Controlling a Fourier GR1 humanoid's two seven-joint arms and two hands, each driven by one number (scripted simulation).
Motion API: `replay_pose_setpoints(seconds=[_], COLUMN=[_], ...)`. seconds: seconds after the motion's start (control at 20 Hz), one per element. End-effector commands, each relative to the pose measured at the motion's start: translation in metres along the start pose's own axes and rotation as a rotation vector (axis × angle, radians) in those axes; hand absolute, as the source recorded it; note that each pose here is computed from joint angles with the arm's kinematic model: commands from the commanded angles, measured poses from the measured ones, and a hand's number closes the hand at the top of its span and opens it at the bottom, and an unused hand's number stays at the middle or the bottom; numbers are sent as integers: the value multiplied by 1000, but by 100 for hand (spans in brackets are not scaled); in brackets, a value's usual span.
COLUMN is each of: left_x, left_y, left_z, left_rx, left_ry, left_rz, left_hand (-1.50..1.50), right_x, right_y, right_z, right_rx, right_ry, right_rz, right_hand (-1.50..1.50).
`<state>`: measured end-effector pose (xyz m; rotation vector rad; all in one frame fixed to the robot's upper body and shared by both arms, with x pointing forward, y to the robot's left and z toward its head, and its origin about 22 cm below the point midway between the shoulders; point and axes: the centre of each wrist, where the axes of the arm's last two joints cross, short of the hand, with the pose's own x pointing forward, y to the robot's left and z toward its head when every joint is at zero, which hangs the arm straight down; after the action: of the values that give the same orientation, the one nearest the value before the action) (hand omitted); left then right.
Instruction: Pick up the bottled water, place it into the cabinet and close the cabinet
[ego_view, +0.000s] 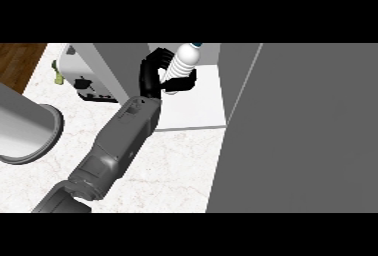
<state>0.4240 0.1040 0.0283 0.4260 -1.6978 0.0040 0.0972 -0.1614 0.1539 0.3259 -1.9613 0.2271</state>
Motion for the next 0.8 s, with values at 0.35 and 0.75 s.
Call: replay_pose_setpoints(seconds=[0.35,0.75], left_x=[-16,-33], left_y=[3,12], left_z=[2,7], left_rx=[38,53], left_ry=[-1,6], left_rz=[-115,-276], left_hand=[-150,-150], right_x=[21,17], right_y=[-4,-5], right_z=[2,2], right_rx=[19,19], right_ry=[-39,-22], right_rz=[-3,-7], right_hand=[-150,-150])
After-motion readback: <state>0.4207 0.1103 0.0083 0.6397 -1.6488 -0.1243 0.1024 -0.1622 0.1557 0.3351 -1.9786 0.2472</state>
